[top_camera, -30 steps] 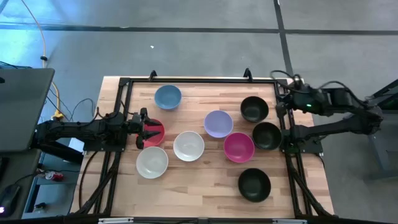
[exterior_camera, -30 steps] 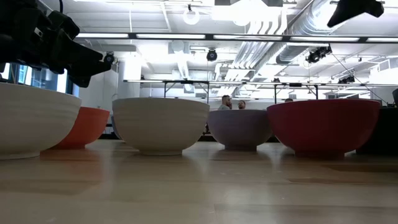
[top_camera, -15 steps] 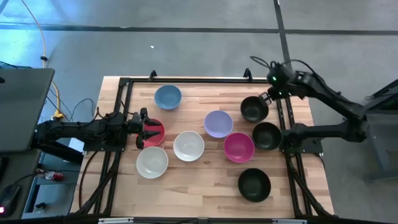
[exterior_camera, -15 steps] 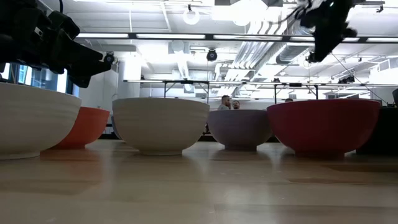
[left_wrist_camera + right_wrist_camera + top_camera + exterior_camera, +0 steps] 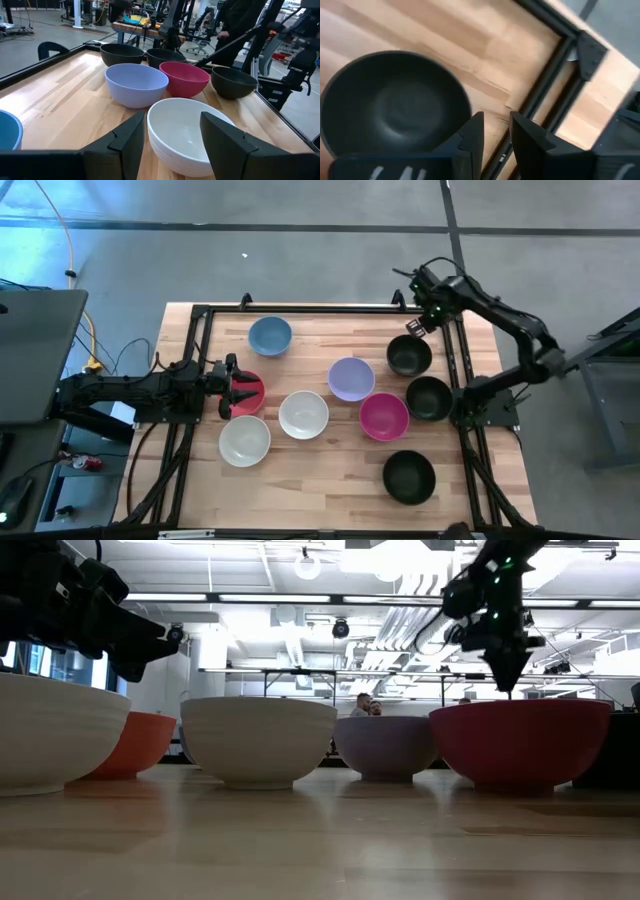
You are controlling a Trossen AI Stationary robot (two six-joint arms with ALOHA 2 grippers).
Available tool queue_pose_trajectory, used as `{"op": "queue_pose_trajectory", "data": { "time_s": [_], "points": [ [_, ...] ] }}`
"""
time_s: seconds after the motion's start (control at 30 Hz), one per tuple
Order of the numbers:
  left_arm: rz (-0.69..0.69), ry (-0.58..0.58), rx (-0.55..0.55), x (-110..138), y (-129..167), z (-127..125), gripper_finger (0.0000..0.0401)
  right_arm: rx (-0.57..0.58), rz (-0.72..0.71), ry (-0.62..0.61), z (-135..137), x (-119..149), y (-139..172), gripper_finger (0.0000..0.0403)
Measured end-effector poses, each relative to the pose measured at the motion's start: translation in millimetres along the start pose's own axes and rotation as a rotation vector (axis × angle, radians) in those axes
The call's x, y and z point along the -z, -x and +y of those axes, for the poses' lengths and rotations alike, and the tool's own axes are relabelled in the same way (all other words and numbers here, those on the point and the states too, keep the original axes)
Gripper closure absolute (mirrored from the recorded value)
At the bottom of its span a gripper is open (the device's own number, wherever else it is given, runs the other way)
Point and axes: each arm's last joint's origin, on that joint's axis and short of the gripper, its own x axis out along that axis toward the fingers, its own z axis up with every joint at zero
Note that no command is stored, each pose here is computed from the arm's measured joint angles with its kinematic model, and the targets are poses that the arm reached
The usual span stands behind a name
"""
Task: Nest bowls inside each other
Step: Stack the purple bowl on top of the left white bowl
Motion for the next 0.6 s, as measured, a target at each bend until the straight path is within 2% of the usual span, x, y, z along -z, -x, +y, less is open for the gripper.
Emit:
{"op": "queue_pose_trajectory", "data": {
  "time_s": [0.13,0.33,0.6],
  "points": [
    [0.000,0.000,0.000,0,0,0,0.0222,-0.047,0.054,0.082,6,-10,-16,0.0317],
    [0.001,0.000,0.000,0,0,0,0.0222,-0.050,0.078,0.187,9,-17,-28,0.0317],
    [0.001,0.000,0.000,0,0,0,0.0222,-0.086,0.050,0.214,7,-22,-31,0.0317]
  ]
}}
